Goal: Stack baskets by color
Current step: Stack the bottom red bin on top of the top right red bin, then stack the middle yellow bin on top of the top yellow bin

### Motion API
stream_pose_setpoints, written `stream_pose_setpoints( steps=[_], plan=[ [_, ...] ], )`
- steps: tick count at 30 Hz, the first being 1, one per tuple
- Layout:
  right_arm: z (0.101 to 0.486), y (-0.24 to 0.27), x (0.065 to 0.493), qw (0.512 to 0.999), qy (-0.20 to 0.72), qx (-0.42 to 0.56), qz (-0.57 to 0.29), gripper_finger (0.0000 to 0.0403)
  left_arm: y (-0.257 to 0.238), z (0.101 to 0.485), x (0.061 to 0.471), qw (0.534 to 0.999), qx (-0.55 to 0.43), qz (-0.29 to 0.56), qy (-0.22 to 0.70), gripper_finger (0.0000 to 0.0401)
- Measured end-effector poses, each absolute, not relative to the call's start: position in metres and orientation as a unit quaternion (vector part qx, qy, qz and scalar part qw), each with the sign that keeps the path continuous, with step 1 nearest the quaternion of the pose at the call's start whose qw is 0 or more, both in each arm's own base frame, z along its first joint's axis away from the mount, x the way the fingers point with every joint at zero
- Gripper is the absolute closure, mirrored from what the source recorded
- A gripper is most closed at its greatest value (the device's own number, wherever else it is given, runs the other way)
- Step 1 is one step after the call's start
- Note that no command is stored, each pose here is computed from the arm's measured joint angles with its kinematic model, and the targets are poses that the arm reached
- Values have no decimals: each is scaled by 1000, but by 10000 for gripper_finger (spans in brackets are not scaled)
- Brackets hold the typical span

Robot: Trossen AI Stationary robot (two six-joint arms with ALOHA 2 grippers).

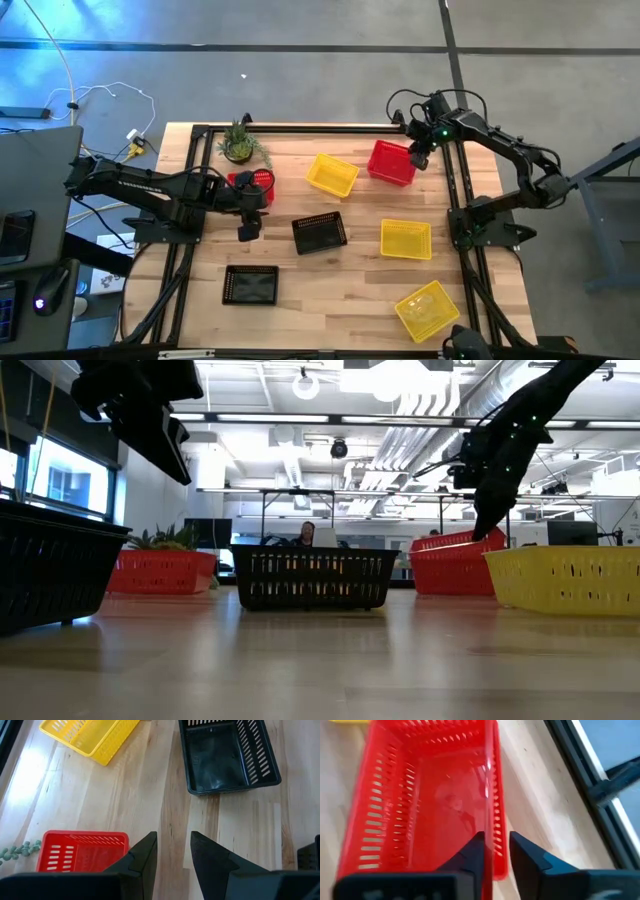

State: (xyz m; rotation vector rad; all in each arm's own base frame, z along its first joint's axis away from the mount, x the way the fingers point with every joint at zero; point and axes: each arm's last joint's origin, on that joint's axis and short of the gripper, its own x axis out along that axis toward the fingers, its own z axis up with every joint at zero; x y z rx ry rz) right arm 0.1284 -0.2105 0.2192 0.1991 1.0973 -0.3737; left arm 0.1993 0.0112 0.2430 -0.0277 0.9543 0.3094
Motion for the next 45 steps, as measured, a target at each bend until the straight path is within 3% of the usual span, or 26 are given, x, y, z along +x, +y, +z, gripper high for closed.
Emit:
stream_pose_setpoints(
  steps=[7, 17, 32, 45],
  plan=[
    [220, -212, 128, 824, 527, 86, -191, 283, 11, 243, 199, 877, -13, 148, 457, 295],
    [221, -209, 130, 822, 523, 107, -201, 281, 11, 243, 199, 877, -13, 148, 457, 295],
    [250, -164, 151, 841, 491, 99, -202, 281, 13, 243, 199, 873, -7, 179, 454, 293],
    [245, -96, 189, 815, 550, 119, -140, 281, 25, 243, 197, 866, -8, 213, 453, 220]
  ],
)
